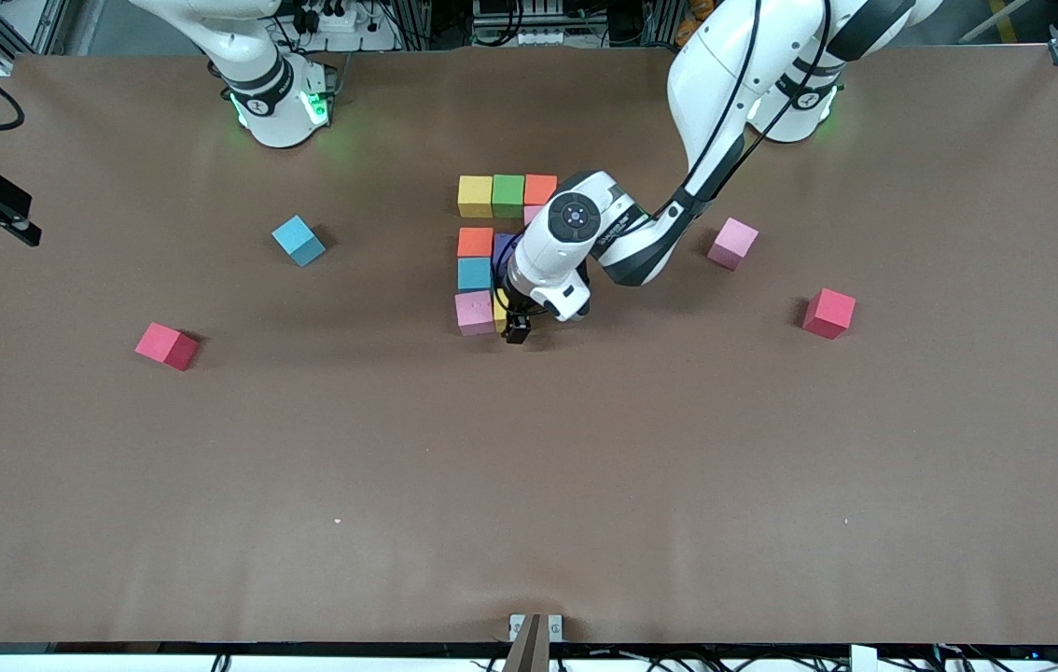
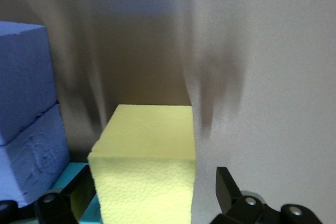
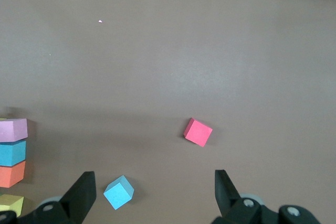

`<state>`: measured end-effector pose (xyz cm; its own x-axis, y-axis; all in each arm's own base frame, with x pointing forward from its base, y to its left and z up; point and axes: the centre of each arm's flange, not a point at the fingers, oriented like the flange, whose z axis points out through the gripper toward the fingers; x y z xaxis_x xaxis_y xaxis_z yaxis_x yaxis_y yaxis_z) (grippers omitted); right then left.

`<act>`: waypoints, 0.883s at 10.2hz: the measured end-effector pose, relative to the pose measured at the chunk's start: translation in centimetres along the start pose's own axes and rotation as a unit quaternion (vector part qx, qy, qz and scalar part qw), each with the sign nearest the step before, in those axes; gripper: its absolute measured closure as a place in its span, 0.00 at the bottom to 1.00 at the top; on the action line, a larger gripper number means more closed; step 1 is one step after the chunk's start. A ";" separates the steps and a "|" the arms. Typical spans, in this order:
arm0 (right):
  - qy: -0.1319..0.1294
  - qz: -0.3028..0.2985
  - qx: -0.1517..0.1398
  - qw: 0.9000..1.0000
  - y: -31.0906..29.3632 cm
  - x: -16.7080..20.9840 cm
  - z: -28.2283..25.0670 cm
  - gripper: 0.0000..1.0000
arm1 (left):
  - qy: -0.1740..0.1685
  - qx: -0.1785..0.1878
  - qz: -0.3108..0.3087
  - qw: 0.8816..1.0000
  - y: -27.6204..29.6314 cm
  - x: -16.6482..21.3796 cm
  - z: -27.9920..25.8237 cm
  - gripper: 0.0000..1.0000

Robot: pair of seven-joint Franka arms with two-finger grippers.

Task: Form number 2 with 11 blocks
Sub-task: 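Lower yellow beside the lavender block and open the left gripper, then move the left gripper to the red block and grasp it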

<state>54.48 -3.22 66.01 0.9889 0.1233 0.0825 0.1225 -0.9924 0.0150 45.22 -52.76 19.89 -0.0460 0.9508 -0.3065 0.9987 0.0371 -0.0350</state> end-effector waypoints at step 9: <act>0.002 0.009 -0.001 1.000 1.0 -0.1 0.0 0.00 | 0.060 0.029 0.005 0.998 4.5 4.0 -6.6 0.00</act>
<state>54.50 -4.18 66.06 0.9905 0.1062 0.0871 0.1052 -0.9943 0.0155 49.64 -46.80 24.79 -0.0294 0.9810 -0.1920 0.9961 0.0127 -0.0878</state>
